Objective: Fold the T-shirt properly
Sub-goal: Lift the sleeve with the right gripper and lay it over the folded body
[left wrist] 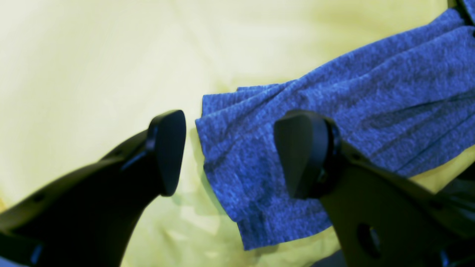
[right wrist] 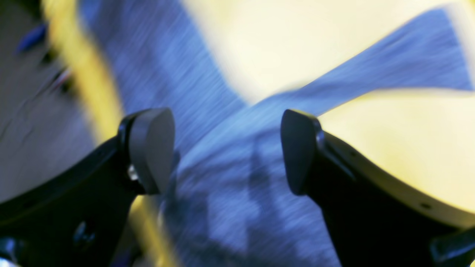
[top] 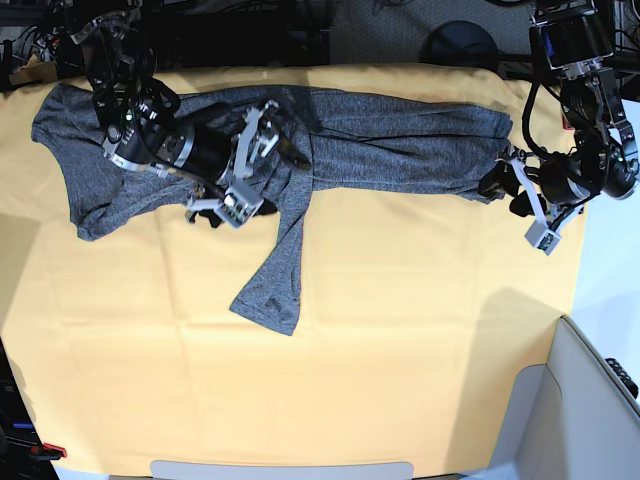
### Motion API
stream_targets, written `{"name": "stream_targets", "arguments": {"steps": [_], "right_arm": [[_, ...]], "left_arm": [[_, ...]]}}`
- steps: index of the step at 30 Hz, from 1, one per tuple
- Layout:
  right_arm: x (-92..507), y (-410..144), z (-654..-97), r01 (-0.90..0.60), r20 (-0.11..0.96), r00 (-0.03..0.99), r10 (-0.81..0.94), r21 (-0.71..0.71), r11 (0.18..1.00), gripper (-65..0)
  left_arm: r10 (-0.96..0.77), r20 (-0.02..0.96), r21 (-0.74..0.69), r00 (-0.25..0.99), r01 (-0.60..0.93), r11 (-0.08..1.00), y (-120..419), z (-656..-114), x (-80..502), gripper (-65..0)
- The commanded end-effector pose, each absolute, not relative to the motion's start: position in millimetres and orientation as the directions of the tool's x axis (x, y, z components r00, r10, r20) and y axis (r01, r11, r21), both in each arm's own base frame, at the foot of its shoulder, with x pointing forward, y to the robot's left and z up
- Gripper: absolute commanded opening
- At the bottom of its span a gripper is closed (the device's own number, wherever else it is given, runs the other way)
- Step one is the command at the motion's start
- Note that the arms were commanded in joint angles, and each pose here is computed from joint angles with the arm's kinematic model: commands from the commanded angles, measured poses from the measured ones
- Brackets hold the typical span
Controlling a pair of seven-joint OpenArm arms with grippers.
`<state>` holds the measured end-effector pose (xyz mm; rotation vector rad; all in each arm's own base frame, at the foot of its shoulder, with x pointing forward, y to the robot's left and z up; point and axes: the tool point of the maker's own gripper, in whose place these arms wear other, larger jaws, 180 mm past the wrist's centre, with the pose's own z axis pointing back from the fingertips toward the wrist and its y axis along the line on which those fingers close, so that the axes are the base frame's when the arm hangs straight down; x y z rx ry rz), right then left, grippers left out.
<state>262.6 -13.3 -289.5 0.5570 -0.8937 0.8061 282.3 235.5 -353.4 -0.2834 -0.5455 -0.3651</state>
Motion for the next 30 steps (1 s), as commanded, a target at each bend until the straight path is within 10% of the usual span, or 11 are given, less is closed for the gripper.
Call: {"name": "stream_targets", "arguments": {"steps": [1, 9, 30], "right_arm": [[276.5, -11.5, -276.1, -0.793, 0.879, 0.356, 0.318, 0.104, 0.6, -23.5], [374.0, -51.2, -309.8, -0.304, 0.748, 0.626, -0.219, 0.493, 0.815, -24.2], [440.7, -89.4, -360.3, 0.347, 0.445, 0.439, -0.781, 0.718, 0.604, -24.1]], "left_arm": [[-0.271, 0.577, -0.14, 0.77, 0.42, 0.897, 239.2, -341.5, 290.1, -24.9], [-0.264, 0.581, -0.151, 0.77, 0.42, 0.895, 234.9, -342.9, 290.1, -24.9], [-0.263, 0.577, -0.154, 0.773, 0.419, 0.895, 234.4, -344.4, 288.5, -24.9]]}}
